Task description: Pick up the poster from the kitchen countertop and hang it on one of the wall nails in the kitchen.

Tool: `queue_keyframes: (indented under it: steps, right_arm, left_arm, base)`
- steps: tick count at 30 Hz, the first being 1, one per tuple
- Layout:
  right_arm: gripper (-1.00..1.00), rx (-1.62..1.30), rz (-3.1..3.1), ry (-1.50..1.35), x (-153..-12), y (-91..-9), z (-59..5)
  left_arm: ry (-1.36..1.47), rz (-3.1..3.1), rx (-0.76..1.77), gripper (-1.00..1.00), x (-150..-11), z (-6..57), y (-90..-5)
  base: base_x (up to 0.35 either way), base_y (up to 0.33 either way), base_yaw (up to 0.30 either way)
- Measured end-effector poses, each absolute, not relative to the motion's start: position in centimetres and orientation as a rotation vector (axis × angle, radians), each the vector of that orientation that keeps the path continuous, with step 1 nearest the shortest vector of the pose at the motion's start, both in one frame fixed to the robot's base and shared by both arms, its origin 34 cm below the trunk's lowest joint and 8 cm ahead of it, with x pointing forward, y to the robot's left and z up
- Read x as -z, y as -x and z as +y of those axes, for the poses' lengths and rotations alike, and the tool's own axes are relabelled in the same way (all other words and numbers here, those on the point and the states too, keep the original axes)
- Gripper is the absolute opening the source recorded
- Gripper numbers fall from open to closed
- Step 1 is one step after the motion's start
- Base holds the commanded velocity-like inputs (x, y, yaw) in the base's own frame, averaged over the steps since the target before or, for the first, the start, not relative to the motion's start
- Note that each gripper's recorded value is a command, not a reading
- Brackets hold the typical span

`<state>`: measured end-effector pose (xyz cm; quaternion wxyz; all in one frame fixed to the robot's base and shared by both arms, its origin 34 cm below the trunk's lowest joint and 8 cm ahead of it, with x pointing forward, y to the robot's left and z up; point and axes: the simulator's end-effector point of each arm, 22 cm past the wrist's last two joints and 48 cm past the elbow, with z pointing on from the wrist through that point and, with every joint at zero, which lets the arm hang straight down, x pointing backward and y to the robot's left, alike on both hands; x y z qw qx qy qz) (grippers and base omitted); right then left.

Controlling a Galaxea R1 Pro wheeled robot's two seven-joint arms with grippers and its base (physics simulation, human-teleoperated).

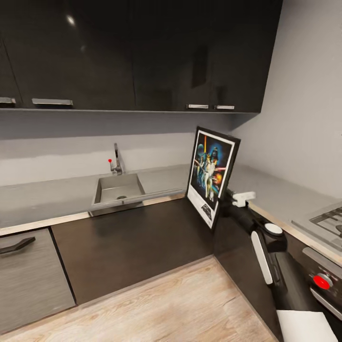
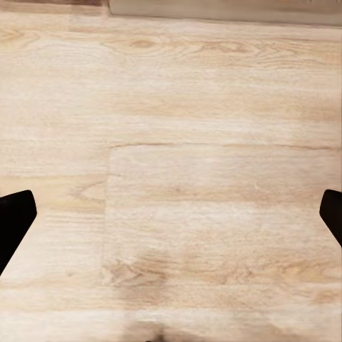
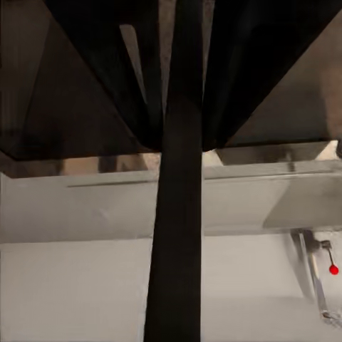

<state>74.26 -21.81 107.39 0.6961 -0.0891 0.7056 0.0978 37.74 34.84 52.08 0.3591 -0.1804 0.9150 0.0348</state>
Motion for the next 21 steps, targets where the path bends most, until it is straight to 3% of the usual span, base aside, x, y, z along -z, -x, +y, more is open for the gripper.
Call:
queue_keyframes:
  steps: [6, 21]
  right_arm:
    - [-1.0, -0.455, 1.53, 0.296, -104.2, -69.5, -23.6]
    - [-1.0, -0.611, 1.498, 0.468, -99.1, -62.7, -22.6]
  left_arm:
    - [0.506, 2.346, -0.108, 1.0, -52.2, 35.9, -37.6]
    - [0.505, 2.334, -0.123, 1.0, -52.6, 36.9, -37.8]
  base:
    - [-0.001, 0.0, 0.0]
    - [0.0, 0.0, 0.027]
